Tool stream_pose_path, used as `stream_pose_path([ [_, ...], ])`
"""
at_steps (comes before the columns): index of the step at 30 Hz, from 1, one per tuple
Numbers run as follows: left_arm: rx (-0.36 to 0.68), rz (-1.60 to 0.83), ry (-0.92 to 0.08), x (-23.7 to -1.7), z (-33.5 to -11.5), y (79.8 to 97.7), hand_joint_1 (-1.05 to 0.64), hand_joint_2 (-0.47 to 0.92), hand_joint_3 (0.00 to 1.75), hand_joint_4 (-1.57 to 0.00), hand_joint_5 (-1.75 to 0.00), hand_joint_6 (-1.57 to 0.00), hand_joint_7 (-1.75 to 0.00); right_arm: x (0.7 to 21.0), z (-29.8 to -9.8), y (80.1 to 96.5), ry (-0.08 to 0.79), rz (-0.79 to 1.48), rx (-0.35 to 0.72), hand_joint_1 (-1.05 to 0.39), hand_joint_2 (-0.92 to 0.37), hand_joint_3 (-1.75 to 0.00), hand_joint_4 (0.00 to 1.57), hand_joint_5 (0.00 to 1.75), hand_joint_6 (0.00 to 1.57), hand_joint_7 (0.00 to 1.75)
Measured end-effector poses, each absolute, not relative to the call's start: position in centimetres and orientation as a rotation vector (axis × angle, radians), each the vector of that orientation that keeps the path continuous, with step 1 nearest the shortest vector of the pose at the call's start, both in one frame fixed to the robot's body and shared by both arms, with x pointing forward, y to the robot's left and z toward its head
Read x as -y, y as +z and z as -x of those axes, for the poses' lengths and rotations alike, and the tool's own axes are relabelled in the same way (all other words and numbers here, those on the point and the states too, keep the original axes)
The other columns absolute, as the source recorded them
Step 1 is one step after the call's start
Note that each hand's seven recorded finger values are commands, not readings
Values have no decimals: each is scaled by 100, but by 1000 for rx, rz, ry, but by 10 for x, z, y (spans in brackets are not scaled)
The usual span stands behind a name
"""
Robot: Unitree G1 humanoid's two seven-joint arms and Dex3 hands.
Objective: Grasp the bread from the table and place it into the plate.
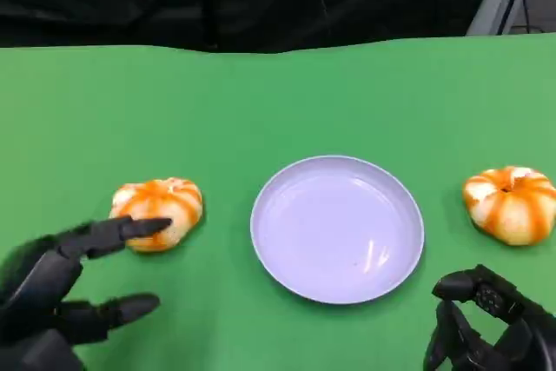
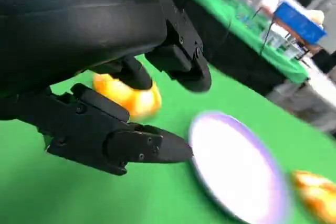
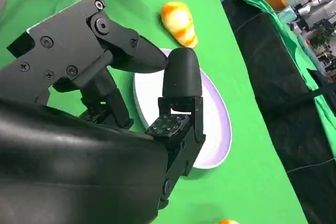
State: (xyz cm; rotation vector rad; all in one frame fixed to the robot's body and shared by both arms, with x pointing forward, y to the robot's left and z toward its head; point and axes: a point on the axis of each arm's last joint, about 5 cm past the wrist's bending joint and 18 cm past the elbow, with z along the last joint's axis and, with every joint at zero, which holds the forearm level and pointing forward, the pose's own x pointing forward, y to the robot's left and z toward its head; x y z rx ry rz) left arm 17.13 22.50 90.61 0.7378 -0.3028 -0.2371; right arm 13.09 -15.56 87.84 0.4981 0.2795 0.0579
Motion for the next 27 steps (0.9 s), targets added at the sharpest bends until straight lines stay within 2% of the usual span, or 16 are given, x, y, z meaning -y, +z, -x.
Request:
stream_pose_path([
  [2, 313, -784, -238, -223, -174, 904, -83, 92, 22, -30, -10, -49, 0, 155, -131, 878, 56, -498, -281, -18, -52, -107, 84, 175, 83, 141],
  [8, 367, -1099, -230, -223, -207, 917, -89, 92, 13, -28, -7, -46, 0, 153, -133, 879, 51, -494, -285, -18, -53, -107, 85, 175, 82, 141],
  [14, 302, -1195, -276, -214, -230, 915, -89, 92, 9, -32, -7, -45, 0, 152, -133, 879, 50, -489, -289, -17, -52, -108, 85, 175, 82, 142],
  [27, 139, -1315, -363, -201, -262, 893, -89, 92, 9, -30, -2, -43, 0, 150, -133, 879, 39, -493, -291, -18, -50, -112, 85, 175, 82, 140],
])
